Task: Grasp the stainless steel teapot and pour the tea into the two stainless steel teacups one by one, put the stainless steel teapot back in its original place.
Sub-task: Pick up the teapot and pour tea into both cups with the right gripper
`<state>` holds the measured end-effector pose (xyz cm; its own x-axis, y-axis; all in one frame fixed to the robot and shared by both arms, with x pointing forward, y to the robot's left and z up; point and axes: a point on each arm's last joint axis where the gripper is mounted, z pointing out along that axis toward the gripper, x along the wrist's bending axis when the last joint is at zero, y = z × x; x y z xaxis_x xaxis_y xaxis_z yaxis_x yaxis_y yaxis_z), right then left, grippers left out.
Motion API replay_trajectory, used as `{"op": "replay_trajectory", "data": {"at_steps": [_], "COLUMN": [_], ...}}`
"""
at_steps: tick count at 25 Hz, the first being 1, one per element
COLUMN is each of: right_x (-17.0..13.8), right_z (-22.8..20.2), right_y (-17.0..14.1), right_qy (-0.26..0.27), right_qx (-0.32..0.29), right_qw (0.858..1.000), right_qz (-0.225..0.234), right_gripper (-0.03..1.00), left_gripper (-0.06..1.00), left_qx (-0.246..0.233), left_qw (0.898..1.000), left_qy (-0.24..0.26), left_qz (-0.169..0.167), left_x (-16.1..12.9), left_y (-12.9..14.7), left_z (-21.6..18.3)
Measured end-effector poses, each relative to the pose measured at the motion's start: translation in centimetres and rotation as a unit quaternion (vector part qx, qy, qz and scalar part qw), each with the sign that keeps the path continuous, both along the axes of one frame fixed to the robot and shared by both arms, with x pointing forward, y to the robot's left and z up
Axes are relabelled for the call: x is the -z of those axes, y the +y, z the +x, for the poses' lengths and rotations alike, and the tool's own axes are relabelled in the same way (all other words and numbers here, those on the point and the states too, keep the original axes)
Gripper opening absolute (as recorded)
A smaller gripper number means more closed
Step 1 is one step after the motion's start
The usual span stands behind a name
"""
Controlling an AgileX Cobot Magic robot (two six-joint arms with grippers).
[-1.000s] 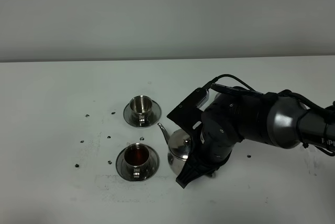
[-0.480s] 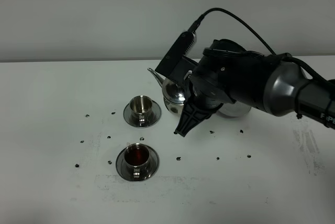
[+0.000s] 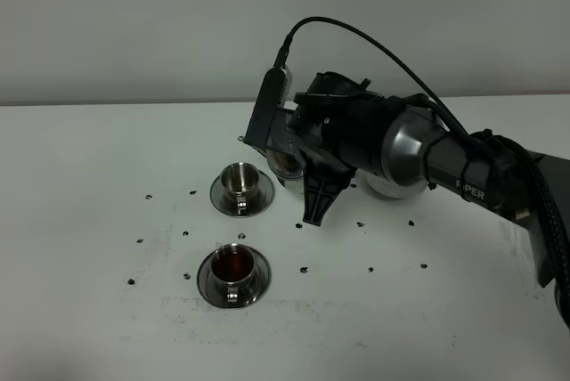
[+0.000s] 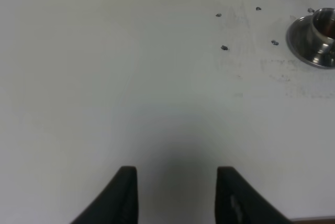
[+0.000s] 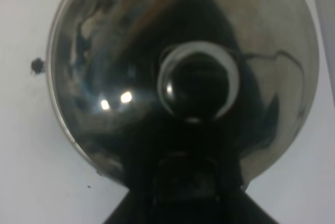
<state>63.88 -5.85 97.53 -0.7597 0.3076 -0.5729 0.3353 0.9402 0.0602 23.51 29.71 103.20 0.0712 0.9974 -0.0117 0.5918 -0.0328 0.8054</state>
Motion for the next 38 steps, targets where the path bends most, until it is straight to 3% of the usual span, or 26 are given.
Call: {"op": "replay_trajectory", "data": {"at_steps": [9, 26, 38], "right_x": [0.7, 0.1, 1.4], "right_z": [0.4, 1.2, 2.7], "right_y": [-0.2, 0.4, -1.0], "right_qy": [0.007, -0.039, -0.048], "right_qx": [-0.073, -0.170, -0.182], "right_qw": [0.994, 0.977, 0.968], "right_qz": [-0.079, -0.120, -0.167], "right_gripper": [0.19, 0.19, 0.19], "left_gripper": [0.37, 0.37, 0.37], "left_qx": [0.000, 0.000, 0.000], "left_qw": [1.000, 1.000, 1.000], "left_qy": [0.000, 0.000, 0.000], "left_qz": [0.000, 0.000, 0.000], "left_x": [0.0, 0.0, 0.0], "left_y": [0.0, 0.0, 0.0], "left_z": [0.0, 0.0, 0.0]}}
